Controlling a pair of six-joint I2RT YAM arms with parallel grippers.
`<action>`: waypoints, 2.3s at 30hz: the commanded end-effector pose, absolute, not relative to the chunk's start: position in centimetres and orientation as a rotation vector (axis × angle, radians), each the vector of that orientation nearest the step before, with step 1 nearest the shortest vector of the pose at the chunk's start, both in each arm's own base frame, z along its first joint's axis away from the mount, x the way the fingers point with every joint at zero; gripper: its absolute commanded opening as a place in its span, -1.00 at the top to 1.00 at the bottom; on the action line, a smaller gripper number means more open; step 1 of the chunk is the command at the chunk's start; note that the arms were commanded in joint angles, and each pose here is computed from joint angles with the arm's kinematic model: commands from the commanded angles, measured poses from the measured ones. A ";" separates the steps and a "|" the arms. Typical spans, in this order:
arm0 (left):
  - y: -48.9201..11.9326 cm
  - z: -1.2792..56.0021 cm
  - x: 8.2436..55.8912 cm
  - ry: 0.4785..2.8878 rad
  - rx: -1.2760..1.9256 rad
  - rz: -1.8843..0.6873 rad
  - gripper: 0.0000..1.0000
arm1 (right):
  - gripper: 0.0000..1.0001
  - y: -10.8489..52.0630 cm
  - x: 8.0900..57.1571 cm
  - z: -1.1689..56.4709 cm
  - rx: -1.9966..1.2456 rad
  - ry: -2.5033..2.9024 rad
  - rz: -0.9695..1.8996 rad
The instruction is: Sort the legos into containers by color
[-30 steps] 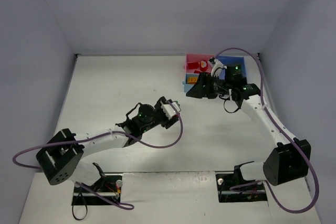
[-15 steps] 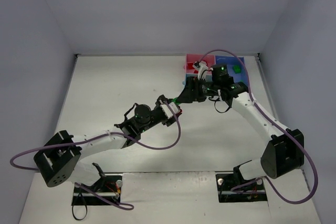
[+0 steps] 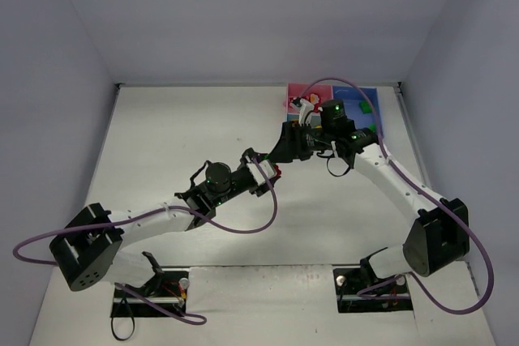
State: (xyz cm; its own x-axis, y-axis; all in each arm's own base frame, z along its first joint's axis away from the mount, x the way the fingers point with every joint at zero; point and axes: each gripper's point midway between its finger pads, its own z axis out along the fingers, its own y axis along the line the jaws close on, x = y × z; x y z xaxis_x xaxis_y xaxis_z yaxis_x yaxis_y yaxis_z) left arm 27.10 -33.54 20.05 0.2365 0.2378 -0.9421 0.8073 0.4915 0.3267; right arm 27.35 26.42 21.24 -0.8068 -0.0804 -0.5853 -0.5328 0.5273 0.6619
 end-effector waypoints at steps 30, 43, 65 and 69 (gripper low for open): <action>-30.9 22.6 25.2 1.245 0.875 -0.578 1.00 | 1.00 6.7 41.9 22.5 0.116 2.135 0.382; -29.4 23.9 23.6 1.225 0.843 -0.607 1.00 | 0.39 -1.0 51.0 14.8 0.386 2.221 -0.001; -30.4 24.6 25.0 1.196 0.878 -0.562 1.00 | -0.52 24.2 33.2 23.6 -0.520 2.094 1.050; -30.8 25.0 25.4 1.187 0.878 -0.568 1.00 | -0.54 26.5 29.4 23.7 -0.601 2.079 1.143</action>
State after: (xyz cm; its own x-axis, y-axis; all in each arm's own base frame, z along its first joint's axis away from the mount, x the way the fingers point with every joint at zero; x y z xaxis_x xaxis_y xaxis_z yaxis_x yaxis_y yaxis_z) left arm 24.52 -29.82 18.54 0.1639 0.1951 -0.9670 0.8081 0.5356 0.2450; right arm 31.93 24.84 22.21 -0.6728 -0.0637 -0.7371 -0.6088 0.6137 0.5027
